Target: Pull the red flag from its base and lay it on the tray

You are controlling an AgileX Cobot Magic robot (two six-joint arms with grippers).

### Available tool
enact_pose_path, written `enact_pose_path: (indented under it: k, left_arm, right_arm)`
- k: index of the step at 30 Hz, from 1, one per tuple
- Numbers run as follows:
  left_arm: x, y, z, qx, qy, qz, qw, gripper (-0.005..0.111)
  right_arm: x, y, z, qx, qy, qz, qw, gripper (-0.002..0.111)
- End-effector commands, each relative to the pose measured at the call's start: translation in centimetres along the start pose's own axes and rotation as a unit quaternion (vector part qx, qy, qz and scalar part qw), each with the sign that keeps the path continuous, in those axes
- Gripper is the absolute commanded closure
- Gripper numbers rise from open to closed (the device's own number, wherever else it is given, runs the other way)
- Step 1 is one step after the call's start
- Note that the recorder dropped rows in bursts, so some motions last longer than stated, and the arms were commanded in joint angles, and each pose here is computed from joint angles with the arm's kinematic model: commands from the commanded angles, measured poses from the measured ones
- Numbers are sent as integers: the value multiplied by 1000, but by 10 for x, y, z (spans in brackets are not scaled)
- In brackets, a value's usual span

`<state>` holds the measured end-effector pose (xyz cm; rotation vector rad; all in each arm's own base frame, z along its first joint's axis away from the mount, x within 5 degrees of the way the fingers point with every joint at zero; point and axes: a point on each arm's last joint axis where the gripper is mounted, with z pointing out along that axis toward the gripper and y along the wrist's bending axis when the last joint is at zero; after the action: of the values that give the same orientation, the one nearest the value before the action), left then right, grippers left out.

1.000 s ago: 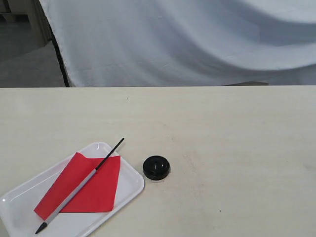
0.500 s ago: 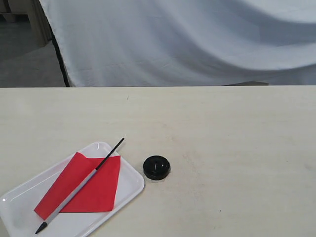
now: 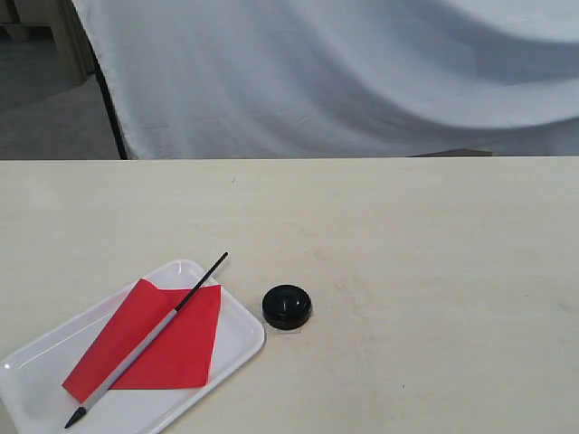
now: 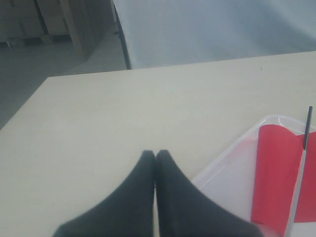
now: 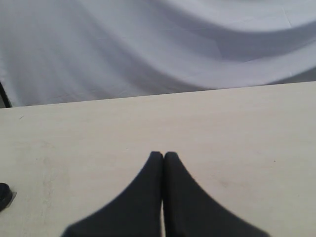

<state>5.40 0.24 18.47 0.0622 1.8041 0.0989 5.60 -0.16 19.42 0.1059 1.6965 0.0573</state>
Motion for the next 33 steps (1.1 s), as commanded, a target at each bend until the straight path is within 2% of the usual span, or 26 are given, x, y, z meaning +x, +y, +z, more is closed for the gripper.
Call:
enact_pose_path:
  k: [1,33]
  left_arm:
    - [0,0,0,3,-1,2,1000,107]
    - [0,0,0,3,0,2,1000,107]
  right_arm:
    - [1,0,0,-1,1,2,1000,109]
    - [1,0,0,-1,0,7,1000,109]
